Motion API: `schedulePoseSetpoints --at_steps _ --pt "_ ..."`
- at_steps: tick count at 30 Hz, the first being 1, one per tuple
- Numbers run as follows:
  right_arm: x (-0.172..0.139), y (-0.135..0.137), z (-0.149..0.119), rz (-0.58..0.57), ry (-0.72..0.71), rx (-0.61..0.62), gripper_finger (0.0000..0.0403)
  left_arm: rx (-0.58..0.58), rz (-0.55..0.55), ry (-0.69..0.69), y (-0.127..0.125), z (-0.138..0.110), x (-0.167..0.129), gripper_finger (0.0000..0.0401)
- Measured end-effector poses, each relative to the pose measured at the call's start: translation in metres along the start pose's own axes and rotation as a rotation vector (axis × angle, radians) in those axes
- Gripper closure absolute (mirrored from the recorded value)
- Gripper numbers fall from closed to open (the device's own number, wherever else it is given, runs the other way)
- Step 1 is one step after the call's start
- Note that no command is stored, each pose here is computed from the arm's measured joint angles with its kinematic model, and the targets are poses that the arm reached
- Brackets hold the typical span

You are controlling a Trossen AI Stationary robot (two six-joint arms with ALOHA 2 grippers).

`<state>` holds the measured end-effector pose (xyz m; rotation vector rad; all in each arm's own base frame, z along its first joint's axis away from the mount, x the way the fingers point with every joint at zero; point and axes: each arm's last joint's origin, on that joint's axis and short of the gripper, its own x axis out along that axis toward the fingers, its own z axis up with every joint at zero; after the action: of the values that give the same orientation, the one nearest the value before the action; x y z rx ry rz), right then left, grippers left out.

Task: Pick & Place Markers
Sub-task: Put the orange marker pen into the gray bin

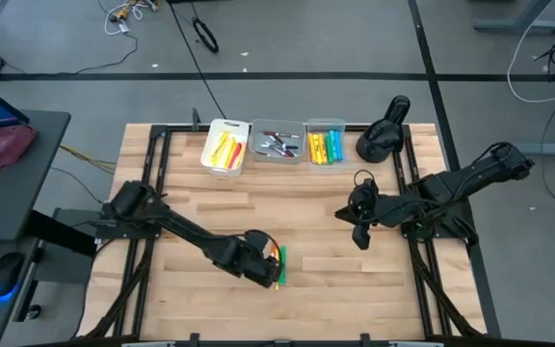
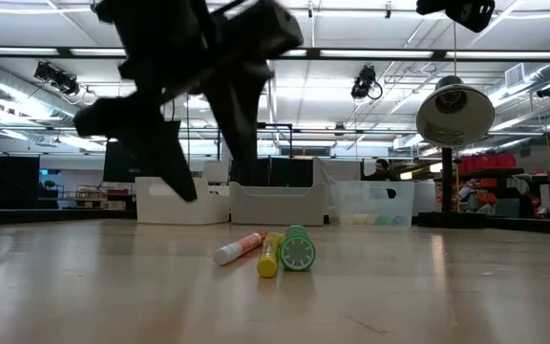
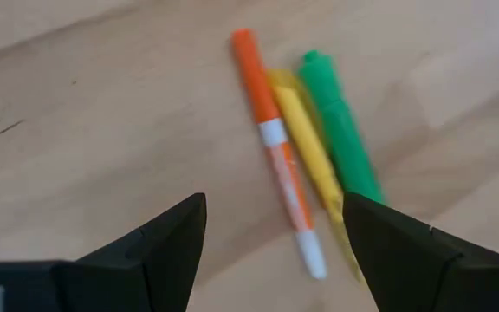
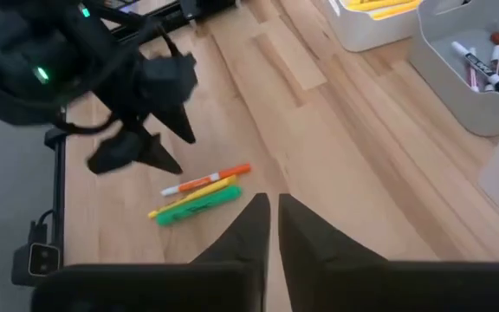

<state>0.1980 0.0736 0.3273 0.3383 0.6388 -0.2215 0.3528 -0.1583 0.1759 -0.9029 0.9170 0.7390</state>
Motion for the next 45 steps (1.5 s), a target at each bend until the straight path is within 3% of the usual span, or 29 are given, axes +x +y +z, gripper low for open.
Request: schedulePoseSetpoints --at_steps 10,19,36,45 --pt "0.0 0.001 0.001 0.007 -0.005 0.028 0.0394 -0.006 0.059 -0.026 0.003 -0.011 0.035 0.0126" --pt "0.0 0.001 0.001 0.01 -0.007 0.042 0.0394 0.005 0.091 -0.041 0.006 -0.013 0.041 0.0134" --pt "0.0 0.001 0.001 0.021 -0.007 0.041 0.0395 0.025 0.235 0.048 0.02 -0.023 0.037 0.0287" --pt "0.0 0.002 0.001 0.021 -0.008 0.02 0.0395 0.049 0.242 0.074 0.03 -0.035 0.04 0.0372"
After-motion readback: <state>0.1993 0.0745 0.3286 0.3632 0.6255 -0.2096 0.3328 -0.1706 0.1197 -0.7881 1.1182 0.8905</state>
